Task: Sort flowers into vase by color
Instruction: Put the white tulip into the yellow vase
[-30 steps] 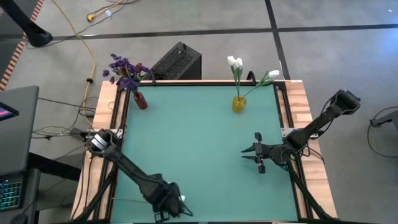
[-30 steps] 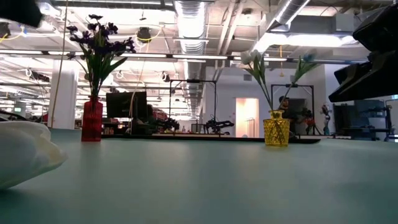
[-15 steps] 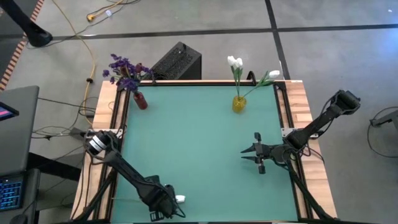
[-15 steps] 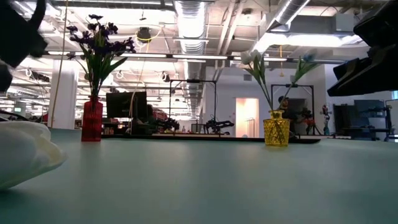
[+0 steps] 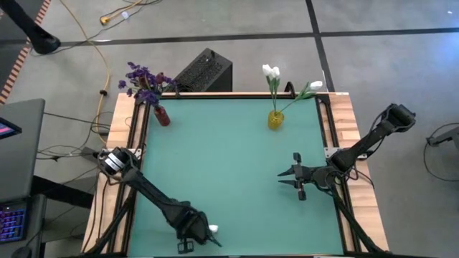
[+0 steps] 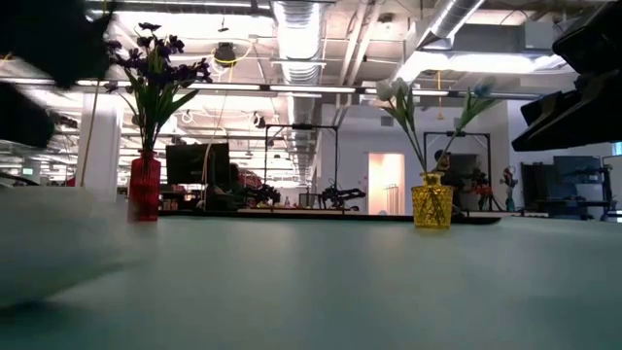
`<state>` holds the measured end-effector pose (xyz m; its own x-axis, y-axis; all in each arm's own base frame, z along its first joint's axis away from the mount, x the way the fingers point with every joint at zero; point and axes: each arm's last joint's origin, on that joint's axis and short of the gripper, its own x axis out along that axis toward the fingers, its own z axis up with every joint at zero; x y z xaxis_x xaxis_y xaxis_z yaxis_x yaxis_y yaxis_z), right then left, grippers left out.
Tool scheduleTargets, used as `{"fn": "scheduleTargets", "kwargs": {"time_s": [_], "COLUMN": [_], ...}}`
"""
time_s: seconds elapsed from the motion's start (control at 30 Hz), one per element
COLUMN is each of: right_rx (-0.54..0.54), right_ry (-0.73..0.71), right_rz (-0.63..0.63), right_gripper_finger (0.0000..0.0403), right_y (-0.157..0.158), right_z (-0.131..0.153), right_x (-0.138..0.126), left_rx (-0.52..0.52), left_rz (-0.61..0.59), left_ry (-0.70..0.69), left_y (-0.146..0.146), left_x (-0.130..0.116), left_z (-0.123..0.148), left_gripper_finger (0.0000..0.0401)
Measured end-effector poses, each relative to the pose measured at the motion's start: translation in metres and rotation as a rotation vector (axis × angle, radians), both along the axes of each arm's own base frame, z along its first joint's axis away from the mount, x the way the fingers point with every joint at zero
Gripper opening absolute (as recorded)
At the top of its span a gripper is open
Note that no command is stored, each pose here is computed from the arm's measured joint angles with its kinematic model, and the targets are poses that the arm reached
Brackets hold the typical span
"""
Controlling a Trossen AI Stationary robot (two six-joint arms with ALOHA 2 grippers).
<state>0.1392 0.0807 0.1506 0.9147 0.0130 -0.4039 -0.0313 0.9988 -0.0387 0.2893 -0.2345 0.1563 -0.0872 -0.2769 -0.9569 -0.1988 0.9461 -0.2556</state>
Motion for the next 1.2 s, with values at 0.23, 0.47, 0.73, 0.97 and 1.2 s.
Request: {"fn": "scheduleTargets", "kwargs": {"time_s": [0.23,0.47,0.73,0.97,1.2], "right_rx": [-0.024,0.000,0.049,0.107,0.121], "right_ry": [-0.001,0.000,0.019,0.037,0.050], "right_rz": [0.010,-0.001,-0.027,-0.053,-0.041], "right_gripper_finger": [0.0125,0.0125,0.0125,0.0125,0.0125], "right_y": [0.000,0.000,0.000,-0.001,0.000], "right_z": [0.000,0.000,-0.002,-0.003,-0.004], "right_x": [0.000,0.000,-0.001,-0.002,-0.002], "left_rx": [0.146,0.656,0.636,0.693,0.610], "left_rz": [-0.048,-0.084,-0.018,0.034,0.108], "left_ry": [-0.345,-0.884,-1.464,-1.764,-1.860], "left_y": [0.031,0.082,0.160,0.252,0.321], "left_x": [0.038,0.079,0.150,0.162,0.168], "left_z": [0.051,0.124,0.163,0.188,0.171], "left_gripper_finger": [0.0003,0.0001,0.0000,0.0000,0.0000]}}
